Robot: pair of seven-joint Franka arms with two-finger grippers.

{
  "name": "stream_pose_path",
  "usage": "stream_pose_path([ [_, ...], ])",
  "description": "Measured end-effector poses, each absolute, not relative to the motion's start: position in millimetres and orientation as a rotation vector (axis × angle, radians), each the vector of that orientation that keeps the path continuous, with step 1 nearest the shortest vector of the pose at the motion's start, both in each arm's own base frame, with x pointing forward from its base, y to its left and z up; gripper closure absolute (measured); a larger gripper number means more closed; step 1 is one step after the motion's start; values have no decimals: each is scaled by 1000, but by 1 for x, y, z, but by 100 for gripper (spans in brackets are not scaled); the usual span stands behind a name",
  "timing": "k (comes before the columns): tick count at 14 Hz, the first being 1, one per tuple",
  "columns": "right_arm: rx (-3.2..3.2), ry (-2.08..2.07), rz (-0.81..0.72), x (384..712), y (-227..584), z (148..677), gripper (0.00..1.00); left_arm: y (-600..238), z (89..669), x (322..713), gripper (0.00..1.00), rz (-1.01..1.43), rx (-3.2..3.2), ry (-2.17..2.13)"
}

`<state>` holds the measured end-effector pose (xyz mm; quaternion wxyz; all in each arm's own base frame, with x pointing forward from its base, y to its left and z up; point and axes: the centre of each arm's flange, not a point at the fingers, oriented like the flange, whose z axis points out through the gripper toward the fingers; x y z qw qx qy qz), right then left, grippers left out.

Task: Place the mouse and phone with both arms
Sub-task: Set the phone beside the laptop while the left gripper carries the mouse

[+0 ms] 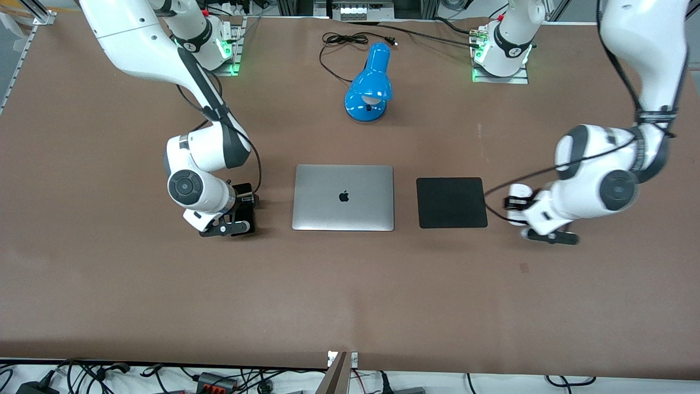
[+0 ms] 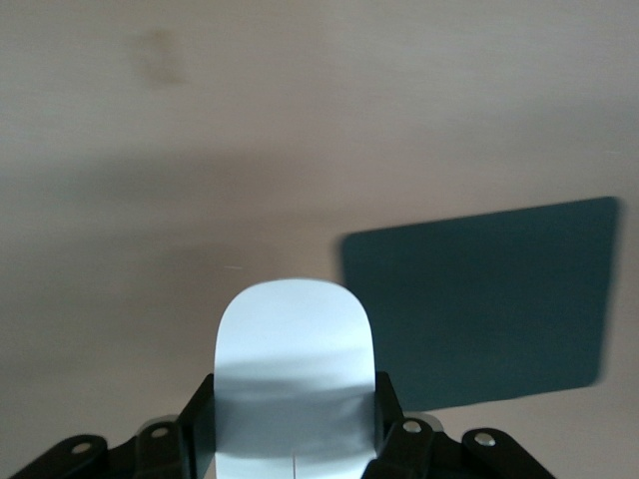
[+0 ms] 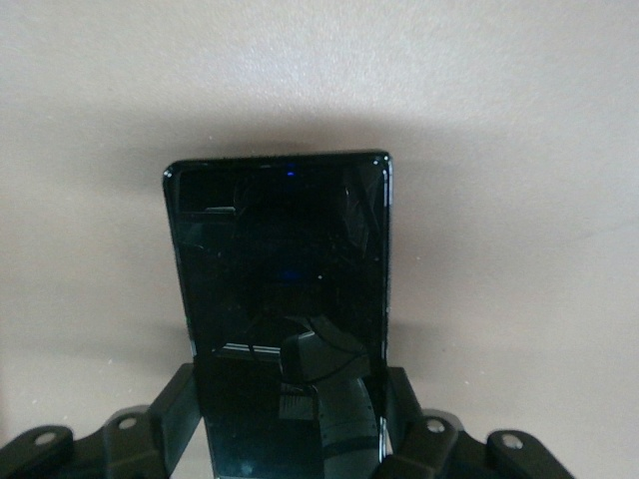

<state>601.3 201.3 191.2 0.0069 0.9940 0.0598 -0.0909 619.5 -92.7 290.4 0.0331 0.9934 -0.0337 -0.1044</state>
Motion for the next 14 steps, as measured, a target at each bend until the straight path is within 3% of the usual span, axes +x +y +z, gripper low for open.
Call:
stream_pose_path([
  [5,3102,59,-291,601,213,182,22,-199,253,587,38,-217,3058,-13],
  [11,3116,-14,-294,594,250,179,22,-197,188,555,38,-78,3027,43],
  [14,3125,-77,-289,597,251,180,0,-197,183,554,38,-68,3021,50],
])
